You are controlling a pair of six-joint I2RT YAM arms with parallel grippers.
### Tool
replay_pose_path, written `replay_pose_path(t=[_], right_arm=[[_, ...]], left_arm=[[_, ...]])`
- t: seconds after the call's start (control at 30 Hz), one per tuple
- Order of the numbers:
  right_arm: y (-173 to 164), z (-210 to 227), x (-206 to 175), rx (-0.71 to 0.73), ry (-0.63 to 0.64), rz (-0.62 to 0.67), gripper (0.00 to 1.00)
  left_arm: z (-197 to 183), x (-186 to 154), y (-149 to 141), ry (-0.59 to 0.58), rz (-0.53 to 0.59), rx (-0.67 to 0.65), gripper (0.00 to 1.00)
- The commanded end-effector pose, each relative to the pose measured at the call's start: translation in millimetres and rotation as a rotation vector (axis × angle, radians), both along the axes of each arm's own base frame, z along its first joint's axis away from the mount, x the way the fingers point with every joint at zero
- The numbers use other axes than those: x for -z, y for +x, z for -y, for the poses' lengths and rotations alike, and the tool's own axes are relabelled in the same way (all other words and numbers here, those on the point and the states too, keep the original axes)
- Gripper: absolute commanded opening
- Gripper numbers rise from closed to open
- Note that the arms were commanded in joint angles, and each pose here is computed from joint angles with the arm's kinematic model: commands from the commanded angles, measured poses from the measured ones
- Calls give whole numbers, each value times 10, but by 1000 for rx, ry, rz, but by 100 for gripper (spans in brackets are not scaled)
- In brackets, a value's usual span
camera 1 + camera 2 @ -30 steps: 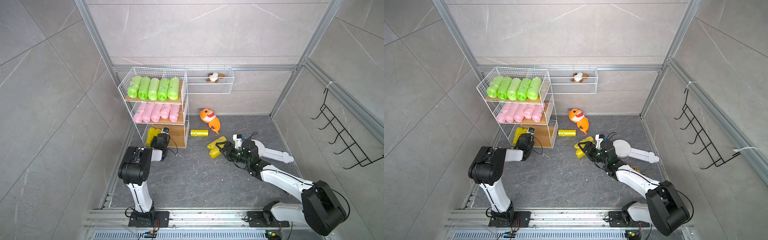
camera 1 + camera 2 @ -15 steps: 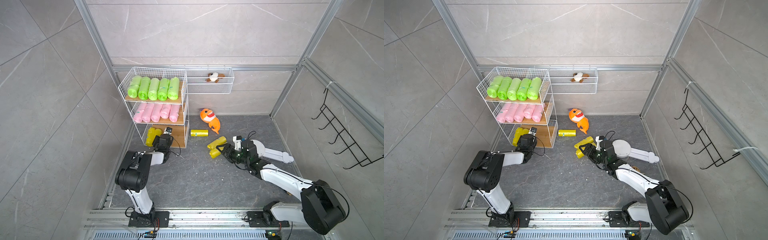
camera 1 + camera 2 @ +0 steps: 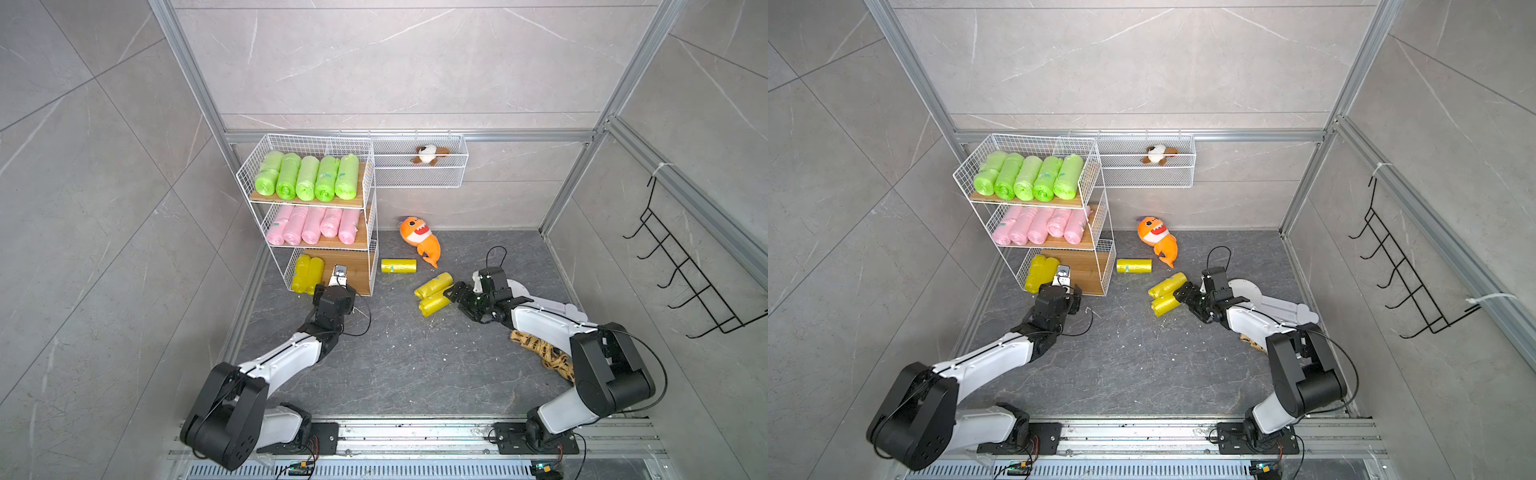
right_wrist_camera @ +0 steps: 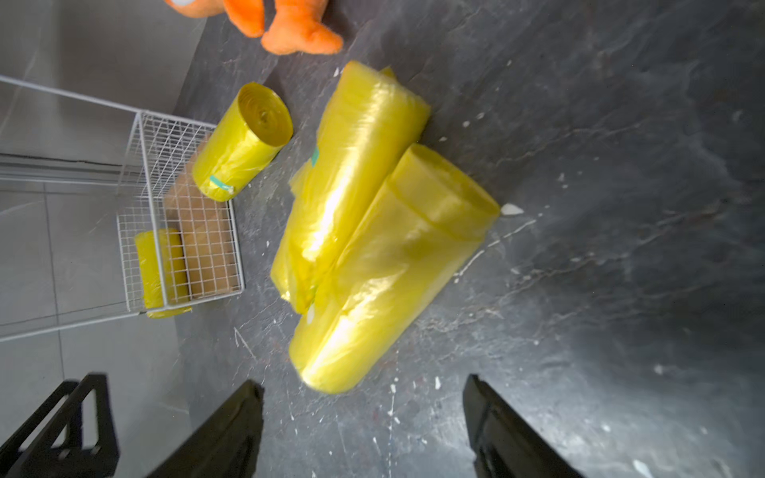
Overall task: Sort the rolls of trash bags by color and place them on the shelf
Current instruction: Pick up the roll of trash bags from the center of the board.
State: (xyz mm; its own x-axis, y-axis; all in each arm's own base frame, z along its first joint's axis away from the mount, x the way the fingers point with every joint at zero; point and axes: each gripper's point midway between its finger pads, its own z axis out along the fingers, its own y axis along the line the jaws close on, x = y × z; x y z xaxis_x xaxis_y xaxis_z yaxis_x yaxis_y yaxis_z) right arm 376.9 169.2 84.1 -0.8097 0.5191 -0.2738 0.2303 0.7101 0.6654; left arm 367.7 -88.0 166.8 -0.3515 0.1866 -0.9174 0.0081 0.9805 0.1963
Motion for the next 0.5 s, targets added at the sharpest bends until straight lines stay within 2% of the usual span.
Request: replay_pose_path(t=[0.0,0.2,0.47], right_arm=[[69,41,91,11,-46,-25,80],[215,49,187,62,-39,-50,78],[300,67,343,149,-12,-105,74]], left_arm=[[109,-118,-140,-241,37,29,73],[334,-277,-389,-524,96,162,73],[664,-243,-532,-696,-1,277,73]])
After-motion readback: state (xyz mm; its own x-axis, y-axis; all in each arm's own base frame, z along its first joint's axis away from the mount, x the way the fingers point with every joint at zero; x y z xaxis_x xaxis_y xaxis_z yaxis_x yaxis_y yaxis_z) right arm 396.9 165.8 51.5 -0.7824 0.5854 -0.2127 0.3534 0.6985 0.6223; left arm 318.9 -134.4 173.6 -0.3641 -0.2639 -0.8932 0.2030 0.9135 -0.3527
